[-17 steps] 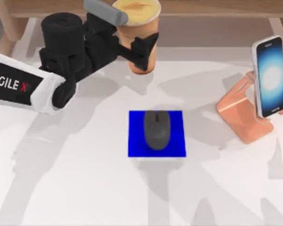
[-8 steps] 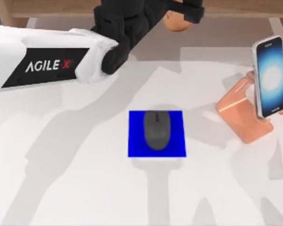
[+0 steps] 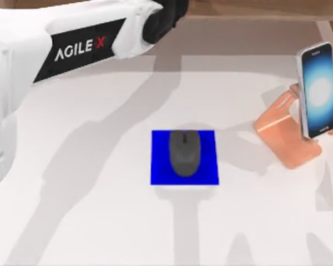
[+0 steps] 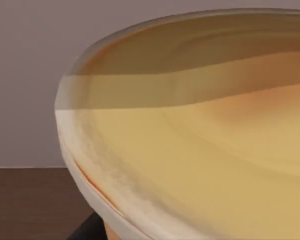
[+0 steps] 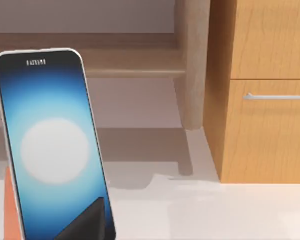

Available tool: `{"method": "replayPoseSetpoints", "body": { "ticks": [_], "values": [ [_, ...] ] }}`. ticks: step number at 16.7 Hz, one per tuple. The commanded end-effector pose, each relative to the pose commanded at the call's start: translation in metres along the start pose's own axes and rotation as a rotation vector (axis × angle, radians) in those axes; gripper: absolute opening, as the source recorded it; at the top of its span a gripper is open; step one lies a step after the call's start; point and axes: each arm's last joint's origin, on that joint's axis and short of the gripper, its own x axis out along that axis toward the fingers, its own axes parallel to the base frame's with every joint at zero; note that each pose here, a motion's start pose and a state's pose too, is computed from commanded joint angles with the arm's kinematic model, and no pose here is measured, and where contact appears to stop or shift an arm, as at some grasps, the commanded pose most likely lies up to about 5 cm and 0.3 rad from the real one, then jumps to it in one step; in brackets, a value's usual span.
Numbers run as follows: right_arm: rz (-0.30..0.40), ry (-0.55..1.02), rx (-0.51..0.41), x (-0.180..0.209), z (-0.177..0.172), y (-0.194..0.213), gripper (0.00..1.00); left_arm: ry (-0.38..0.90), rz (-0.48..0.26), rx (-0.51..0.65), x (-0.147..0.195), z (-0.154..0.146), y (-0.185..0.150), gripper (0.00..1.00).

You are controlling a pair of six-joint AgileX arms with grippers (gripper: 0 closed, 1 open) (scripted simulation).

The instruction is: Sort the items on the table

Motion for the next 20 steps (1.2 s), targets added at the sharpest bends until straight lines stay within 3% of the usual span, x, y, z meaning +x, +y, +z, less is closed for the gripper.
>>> {"method": "replayPoseSetpoints", "body": {
  "ticks": [2, 8, 14, 20],
  "values": [
    [0.000, 0.000, 0.000, 0.000, 0.000, 0.000, 1.00, 0.017, 0.048, 0.012, 0.007, -0.004, 0.003, 0.00],
    [0.000, 0.000, 0.000, 0.000, 0.000, 0.000, 1.00, 0.014, 0.043, 0.013, 0.005, -0.003, 0.001, 0.00],
    [0.000, 0.000, 0.000, 0.000, 0.000, 0.000, 1.00, 0.006, -0.080, 0.029, -0.014, 0.007, -0.038, 0.00],
    [0.000, 0.000, 0.000, 0.000, 0.000, 0.000, 1.00, 0.008, 0.036, 0.009, 0.005, 0.001, -0.002, 0.00]
  ]
}}
